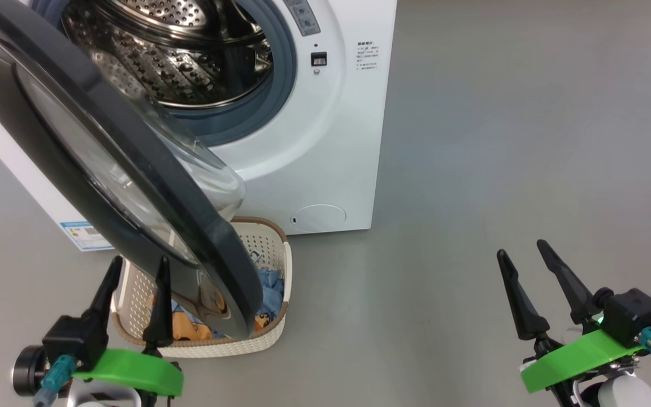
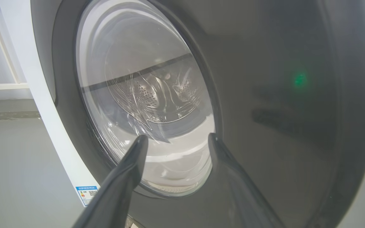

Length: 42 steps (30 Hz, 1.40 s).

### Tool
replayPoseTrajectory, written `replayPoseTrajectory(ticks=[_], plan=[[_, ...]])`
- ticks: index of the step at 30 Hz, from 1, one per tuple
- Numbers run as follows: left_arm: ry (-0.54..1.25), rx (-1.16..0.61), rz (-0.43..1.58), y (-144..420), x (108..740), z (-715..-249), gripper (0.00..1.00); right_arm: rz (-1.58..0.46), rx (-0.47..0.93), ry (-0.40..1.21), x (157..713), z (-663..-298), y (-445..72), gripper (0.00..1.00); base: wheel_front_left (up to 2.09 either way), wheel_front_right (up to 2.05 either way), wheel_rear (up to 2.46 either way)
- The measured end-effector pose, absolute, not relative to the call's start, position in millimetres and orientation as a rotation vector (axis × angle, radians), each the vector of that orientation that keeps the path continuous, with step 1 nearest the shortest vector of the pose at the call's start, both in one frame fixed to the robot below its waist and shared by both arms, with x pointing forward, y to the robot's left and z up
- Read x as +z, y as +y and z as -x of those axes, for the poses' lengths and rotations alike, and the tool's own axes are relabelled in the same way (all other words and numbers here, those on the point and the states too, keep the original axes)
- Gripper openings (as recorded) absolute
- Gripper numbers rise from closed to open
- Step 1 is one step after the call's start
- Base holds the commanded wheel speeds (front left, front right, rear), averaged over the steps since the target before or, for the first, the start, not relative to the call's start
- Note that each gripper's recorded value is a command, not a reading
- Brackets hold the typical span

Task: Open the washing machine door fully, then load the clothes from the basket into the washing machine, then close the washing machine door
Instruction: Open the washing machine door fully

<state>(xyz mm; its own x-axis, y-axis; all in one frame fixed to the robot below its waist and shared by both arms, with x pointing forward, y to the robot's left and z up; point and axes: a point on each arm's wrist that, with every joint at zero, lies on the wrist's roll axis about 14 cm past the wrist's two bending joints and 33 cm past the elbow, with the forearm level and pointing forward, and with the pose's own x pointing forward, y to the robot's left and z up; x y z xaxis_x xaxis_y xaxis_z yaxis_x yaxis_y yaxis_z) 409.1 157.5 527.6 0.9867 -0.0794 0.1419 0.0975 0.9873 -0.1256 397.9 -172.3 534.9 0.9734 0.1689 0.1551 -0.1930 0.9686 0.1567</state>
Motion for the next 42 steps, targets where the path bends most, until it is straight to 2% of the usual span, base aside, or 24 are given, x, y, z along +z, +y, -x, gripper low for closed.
replayPoseTrajectory(ticks=[14,42], plan=[[-0.101,-0.058,0.131,164,515,-393,1.0,-0.147,0.103,-0.121,521,-370,-175,1.0,0.0,0.0,0.0],[-0.067,-0.05,0.137,166,503,-387,1.0,-0.142,0.095,-0.107,516,-374,-170,1.0,0.0,0.0,0.0]])
